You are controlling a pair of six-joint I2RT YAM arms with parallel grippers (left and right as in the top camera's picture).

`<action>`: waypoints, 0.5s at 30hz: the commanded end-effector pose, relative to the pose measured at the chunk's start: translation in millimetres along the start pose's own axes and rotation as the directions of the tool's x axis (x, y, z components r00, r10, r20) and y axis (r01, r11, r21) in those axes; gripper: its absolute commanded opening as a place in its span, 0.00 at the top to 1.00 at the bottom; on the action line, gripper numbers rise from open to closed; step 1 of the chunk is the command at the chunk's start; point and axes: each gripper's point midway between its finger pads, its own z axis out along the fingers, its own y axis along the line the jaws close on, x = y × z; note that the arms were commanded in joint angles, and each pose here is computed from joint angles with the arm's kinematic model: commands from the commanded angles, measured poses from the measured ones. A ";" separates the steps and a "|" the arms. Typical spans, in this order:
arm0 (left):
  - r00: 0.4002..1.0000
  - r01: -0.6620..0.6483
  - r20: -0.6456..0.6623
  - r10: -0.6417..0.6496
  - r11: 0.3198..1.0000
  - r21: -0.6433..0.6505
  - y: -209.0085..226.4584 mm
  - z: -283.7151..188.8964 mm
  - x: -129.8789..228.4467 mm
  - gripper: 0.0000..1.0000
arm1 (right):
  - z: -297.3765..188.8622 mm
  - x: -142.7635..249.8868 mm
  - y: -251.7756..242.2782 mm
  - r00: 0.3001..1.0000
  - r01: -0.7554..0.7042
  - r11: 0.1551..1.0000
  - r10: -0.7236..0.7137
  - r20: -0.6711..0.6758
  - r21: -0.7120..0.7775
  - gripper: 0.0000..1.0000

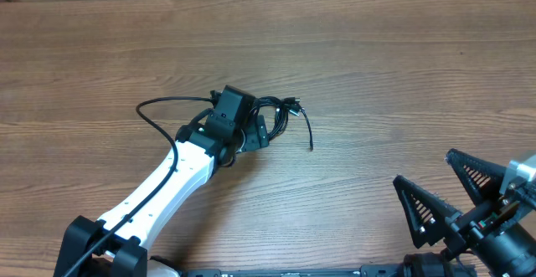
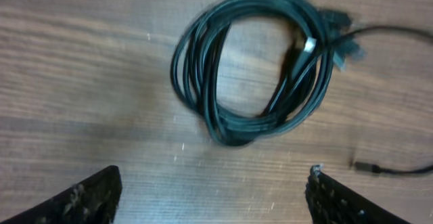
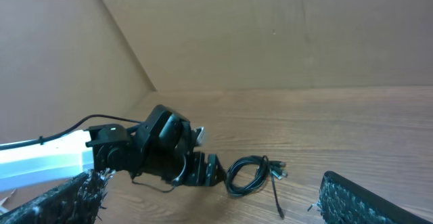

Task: Untangle cables
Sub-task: 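Lower the left gripper onto the black cable coil and grasp it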

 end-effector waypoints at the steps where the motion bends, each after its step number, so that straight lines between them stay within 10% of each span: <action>1: 0.998 0.059 0.040 -0.057 0.997 -0.043 6.0 4.7 -6.5 0.15 | -0.8 -2.0 7.0 1.000 0.016 0.999 -0.016 0.001 -0.035 0.00; 15: 0.998 0.064 -0.020 -0.065 0.995 -0.072 4.2 59.9 8.6 0.20 | -1.6 1.0 17.9 1.000 0.016 0.995 -0.017 -0.015 -0.099 0.00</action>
